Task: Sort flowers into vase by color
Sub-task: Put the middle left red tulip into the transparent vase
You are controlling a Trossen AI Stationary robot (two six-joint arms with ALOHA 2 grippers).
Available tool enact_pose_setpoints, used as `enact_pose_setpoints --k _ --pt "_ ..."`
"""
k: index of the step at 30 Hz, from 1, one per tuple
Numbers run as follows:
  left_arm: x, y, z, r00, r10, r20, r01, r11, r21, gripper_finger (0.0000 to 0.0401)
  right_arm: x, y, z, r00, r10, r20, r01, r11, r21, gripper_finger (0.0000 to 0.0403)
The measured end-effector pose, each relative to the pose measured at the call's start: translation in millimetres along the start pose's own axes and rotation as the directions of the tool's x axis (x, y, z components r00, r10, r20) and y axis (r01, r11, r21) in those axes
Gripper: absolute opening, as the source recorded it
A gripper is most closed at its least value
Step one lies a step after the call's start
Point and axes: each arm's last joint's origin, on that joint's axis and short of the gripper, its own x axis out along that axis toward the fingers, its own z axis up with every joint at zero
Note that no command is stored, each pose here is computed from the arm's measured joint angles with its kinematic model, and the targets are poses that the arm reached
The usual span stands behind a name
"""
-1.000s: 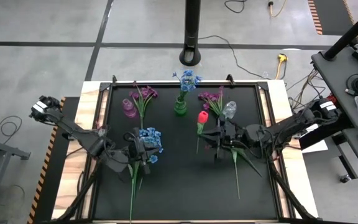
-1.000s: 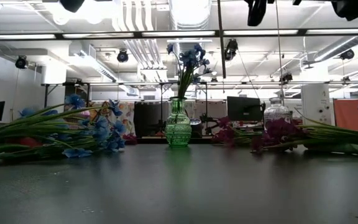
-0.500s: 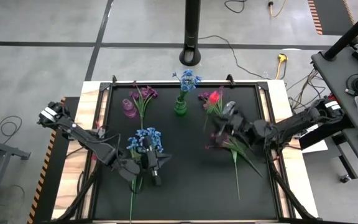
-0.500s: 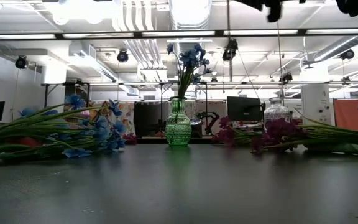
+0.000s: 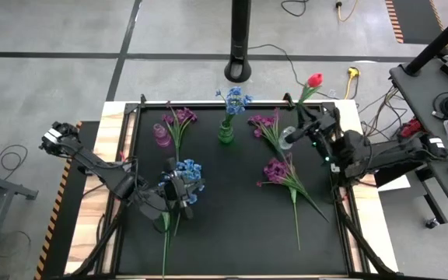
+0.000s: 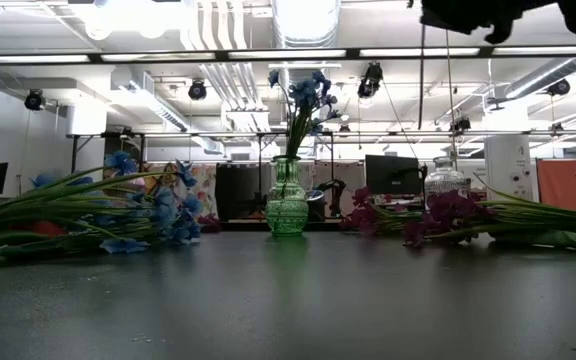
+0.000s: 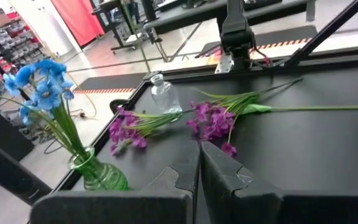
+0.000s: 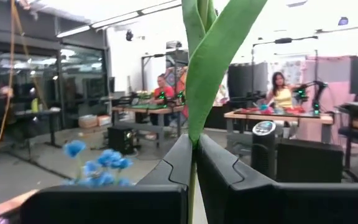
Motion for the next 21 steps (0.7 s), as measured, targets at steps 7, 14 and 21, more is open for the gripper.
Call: enact_pose_setpoints --k 7,14,21 --pt "0 0 -2 1.0 0.002 -0.013 -0.002 1.0 0.0 0.0 -5 -16 -11 0.997 -0.078 -0.017 0.078 0.997 -0.004 0.0012" --pt "1 -1 -3 1.0 0.003 -0.019 -0.003 1.0 0.008 0.0 -2 -23 -30 0.99 -0.136 -0.045 0.132 0.988 -0.078 0.0012" --pt "1 -1 -3 1.0 0.004 -0.018 -0.004 1.0 0.006 0.0 -2 -25 -35 0.988 -0.147 -0.052 0.144 0.988 -0.048 0.0012"
